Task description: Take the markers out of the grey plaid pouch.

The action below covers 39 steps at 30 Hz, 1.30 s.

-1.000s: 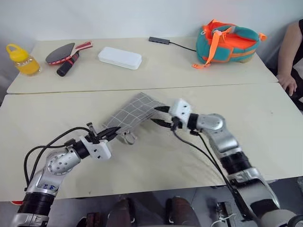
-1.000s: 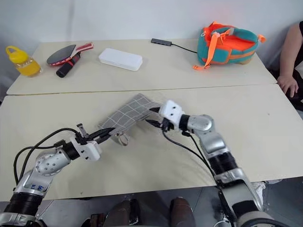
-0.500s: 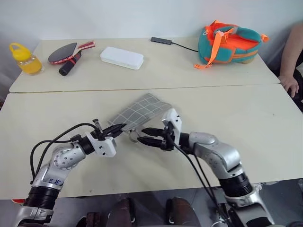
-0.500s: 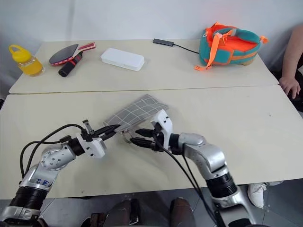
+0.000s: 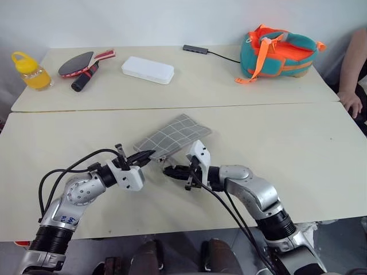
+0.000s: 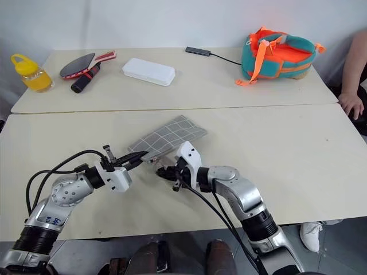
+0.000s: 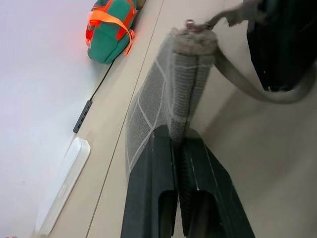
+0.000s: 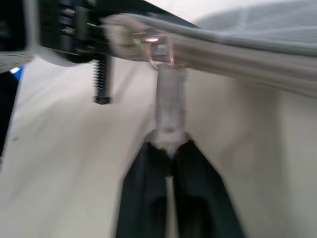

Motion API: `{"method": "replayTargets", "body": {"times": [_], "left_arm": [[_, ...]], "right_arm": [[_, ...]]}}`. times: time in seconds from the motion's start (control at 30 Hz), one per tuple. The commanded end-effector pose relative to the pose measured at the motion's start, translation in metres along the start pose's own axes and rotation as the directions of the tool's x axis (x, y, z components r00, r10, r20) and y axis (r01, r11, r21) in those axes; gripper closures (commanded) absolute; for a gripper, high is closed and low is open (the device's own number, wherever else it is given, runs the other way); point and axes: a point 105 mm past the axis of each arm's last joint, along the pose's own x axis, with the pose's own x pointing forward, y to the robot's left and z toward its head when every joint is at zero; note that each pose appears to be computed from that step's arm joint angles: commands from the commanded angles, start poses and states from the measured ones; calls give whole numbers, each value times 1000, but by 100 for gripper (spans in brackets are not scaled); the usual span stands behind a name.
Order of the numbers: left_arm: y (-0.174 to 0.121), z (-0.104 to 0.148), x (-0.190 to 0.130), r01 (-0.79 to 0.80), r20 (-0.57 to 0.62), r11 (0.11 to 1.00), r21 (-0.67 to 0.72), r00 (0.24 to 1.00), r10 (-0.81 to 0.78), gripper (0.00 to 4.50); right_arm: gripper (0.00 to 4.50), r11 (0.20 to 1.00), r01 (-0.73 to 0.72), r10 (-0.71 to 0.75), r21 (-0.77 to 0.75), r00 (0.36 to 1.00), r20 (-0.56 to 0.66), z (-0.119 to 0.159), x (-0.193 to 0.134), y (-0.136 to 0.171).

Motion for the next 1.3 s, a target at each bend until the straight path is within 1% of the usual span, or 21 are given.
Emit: {"method": "replayTargets", "body": {"times": [0.03,0.13,0.2,0.27,0.43,0.5,0.57,0.7,0.77,0.83,0.87,0.93,1.03,1.1,1.17,1.23,1.27,1.3], "left_arm": [[7,11,-2,-31,39,999,5,999,31,450],[5,14,-7,-21,59,999,-31,998,22,450],[2,21,-11,19,105,996,-82,994,-11,450],[4,19,-19,11,104,993,-120,995,2,450],[-1,11,-33,59,83,992,-113,995,-49,450],[-1,10,-34,57,87,991,-125,995,-47,450],[0,9,-34,53,91,989,-140,995,-41,450],[1,10,-32,44,105,984,-170,994,-26,450],[3,11,-30,30,111,980,-199,994,-8,450],[7,12,-29,2,117,974,-228,993,25,450],[9,12,-29,-6,121,971,-241,992,36,450],[8,14,-28,-4,131,962,-272,990,42,450],[9,15,-28,-9,140,955,-297,989,53,450],[10,16,-28,-14,150,946,-325,986,67,450],[14,17,-27,-26,163,933,-360,983,90,450],[16,19,-24,-27,176,926,-377,979,100,450],[17,19,-23,-25,182,926,-375,978,100,450],[17,20,-21,-20,189,928,-372,977,97,450]], "right_arm": [[446,996,49,-47,-76,999,21,12,-6,-12],[446,991,78,-80,-108,997,-8,9,-22,-26],[446,985,98,-103,-143,994,-33,9,-39,-37],[446,975,126,-141,-181,987,-72,10,-63,-54],[446,936,244,-280,-253,953,-117,19,-112,-96],[446,915,281,-331,-288,933,-139,18,-125,-110],[446,902,297,-356,-312,922,-150,17,-133,-118],[446,912,264,-312,-315,943,-112,24,-128,-112],[405,918,219,-266,-329,958,-104,28,-126,-104],[358,937,162,-203,-311,974,-105,33,-128,-93],[316,941,135,-175,-310,979,-106,36,-129,-87],[252,925,115,-156,-361,984,-86,51,-136,-81],[252,895,118,-148,-431,988,-38,75,-143,-74],[252,869,94,-108,-486,994,-2,93,-142,-63],[252,838,79,-55,-540,997,60,111,-130,-47],[287,804,48,-28,-593,999,43,109,-116,-38],[305,783,30,-28,-622,1000,14,103,-110,-36],[338,764,14,-23,-645,1000,-6,97,-104,-33]]}}
